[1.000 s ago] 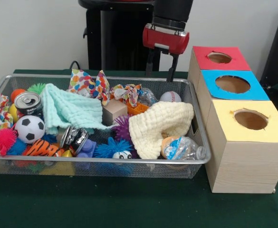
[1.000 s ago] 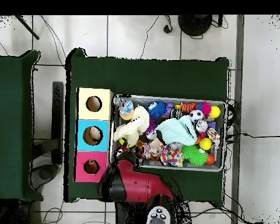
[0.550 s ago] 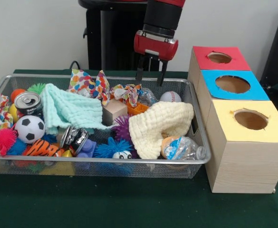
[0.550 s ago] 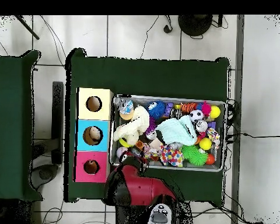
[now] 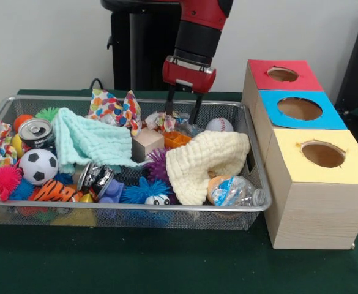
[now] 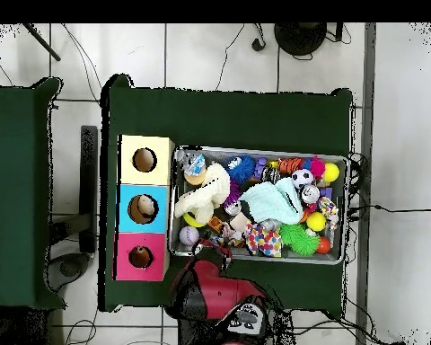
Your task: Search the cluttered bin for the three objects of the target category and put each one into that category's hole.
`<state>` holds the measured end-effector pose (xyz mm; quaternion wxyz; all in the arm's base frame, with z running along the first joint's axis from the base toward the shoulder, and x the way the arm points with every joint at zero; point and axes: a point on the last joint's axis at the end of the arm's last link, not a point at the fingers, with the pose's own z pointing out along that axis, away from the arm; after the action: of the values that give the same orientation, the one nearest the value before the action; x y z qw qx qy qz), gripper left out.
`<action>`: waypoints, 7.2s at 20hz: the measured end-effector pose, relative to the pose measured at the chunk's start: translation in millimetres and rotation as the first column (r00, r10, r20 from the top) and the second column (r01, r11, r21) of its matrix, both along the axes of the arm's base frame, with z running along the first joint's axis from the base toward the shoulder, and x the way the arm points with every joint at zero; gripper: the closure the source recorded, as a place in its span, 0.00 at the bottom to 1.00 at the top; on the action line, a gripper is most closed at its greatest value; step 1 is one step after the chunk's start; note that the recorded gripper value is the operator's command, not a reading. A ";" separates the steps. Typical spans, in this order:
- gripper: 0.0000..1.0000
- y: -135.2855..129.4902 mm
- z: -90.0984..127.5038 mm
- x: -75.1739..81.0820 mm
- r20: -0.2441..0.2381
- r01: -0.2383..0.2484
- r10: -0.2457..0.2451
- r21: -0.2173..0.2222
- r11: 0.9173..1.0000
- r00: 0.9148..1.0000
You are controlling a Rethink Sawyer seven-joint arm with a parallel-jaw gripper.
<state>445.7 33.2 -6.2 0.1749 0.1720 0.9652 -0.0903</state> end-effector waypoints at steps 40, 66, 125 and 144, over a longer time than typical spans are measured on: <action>1.00 -28.9 4.7 -10.7 0.020 -0.020 0.021 -0.055 0.998 1.000; 1.00 77.0 28.1 19.5 -0.003 0.050 -0.050 0.007 0.999 0.999; 0.00 -76.7 26.8 83.1 0.171 -0.024 0.033 -0.058 0.998 0.985; 0.00 -167.6 39.1 113.3 0.229 -0.106 0.135 -0.136 0.985 0.964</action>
<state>559.0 -134.4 32.9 0.3046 0.1113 0.9387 -0.1173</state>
